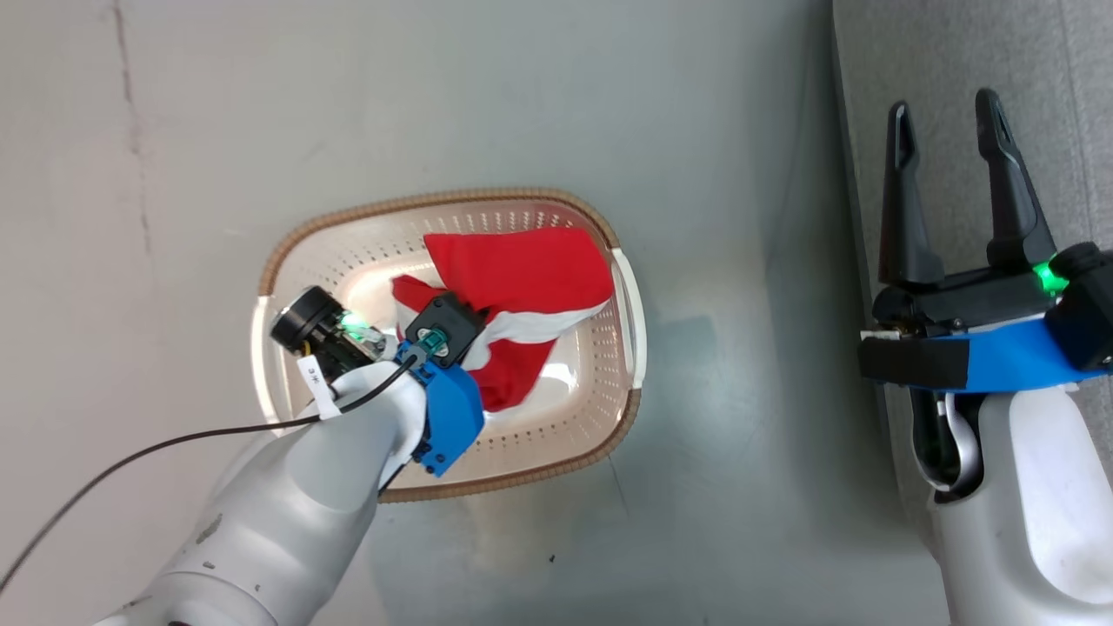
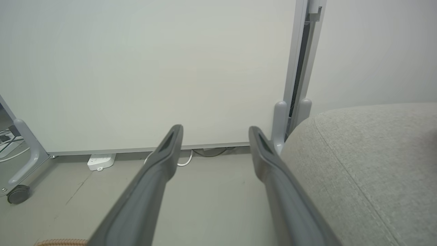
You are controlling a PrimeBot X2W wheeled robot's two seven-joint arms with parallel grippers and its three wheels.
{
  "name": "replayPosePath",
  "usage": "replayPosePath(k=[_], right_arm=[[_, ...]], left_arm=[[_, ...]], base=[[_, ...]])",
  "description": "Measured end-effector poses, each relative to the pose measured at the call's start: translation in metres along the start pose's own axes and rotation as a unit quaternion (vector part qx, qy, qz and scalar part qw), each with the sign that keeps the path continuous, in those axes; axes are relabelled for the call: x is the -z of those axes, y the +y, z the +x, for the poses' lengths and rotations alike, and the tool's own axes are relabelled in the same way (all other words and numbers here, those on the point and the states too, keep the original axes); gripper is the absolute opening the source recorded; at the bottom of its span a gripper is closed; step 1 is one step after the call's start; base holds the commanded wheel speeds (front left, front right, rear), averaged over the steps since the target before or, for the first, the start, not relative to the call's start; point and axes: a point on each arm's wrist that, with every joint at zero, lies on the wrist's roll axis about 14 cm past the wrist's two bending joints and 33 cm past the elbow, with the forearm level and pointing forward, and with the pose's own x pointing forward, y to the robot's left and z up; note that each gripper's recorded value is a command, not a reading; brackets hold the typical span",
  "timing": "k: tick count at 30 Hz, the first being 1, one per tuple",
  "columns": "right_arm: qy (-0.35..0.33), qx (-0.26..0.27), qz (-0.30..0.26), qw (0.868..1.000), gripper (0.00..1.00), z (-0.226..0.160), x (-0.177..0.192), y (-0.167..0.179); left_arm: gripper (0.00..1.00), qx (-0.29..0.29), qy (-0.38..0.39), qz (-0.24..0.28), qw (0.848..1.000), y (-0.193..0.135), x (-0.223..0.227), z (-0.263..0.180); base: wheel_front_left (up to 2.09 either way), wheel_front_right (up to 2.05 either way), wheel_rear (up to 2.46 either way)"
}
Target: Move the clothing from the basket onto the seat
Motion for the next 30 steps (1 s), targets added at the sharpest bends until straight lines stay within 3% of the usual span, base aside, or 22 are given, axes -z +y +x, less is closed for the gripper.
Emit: replayPosePath(k=[14,30], right_arm=[[-0.029,-0.004,0.001,1.000,1.00,-0.023,-0.043,0.007],[-0.058,-0.010,0.010,0.998,1.00,-0.059,-0.083,0.019]], left_arm=[[0.00,-0.056,-0.154,-0.022,0.986,0.009,-0.096,-0.059],[0.00,-0.116,-0.334,-0.017,0.935,0.018,-0.208,-0.156]], base=[[0.00,0.00,0.00],[0.00,0.00,0.00]])
